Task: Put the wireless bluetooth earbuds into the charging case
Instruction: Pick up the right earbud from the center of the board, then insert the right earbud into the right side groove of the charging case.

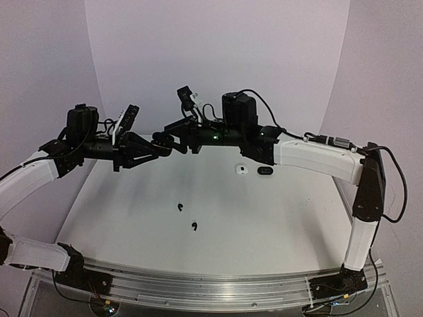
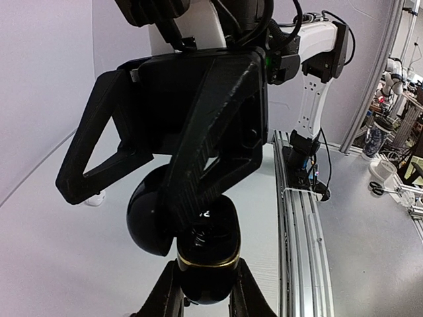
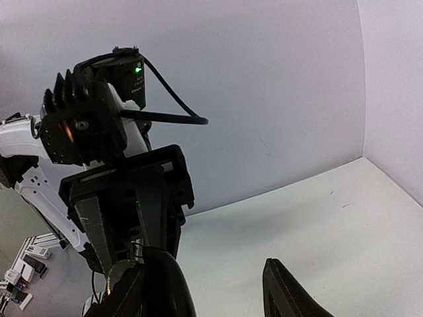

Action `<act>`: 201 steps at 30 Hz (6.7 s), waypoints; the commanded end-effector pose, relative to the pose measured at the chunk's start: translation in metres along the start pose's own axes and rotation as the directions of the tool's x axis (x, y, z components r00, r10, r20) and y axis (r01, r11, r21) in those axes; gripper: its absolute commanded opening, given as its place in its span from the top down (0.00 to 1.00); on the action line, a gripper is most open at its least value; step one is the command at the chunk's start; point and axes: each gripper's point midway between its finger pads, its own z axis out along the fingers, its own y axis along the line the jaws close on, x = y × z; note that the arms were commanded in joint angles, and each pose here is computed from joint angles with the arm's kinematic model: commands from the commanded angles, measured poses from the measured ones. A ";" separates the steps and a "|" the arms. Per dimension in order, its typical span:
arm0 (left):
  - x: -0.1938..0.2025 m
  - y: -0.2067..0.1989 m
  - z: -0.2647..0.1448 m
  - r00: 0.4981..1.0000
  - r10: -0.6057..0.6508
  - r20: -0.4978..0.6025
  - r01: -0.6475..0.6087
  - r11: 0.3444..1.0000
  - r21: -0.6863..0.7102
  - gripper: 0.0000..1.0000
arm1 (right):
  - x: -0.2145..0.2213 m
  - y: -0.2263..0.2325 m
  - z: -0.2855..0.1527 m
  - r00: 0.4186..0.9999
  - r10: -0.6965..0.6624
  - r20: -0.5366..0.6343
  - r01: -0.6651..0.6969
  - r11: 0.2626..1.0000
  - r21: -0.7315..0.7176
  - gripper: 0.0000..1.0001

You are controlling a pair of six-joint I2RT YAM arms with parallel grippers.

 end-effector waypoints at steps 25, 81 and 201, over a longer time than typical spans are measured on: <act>0.021 0.030 -0.036 0.977 0.058 0.205 0.040 0.895 -0.444 1.00 | 0.015 -0.123 -0.097 0.851 0.504 0.149 -0.471 0.604 0.643 0.44; 0.048 0.031 -0.063 0.958 0.124 0.258 0.060 0.794 -0.605 1.00 | 0.348 -0.064 -0.039 0.454 0.822 -0.343 0.068 0.352 0.934 0.73; -0.045 -0.019 -0.052 0.845 0.445 0.296 -0.292 0.848 -0.442 1.00 | -0.058 0.079 0.007 0.704 -0.683 0.196 0.581 0.712 0.395 1.00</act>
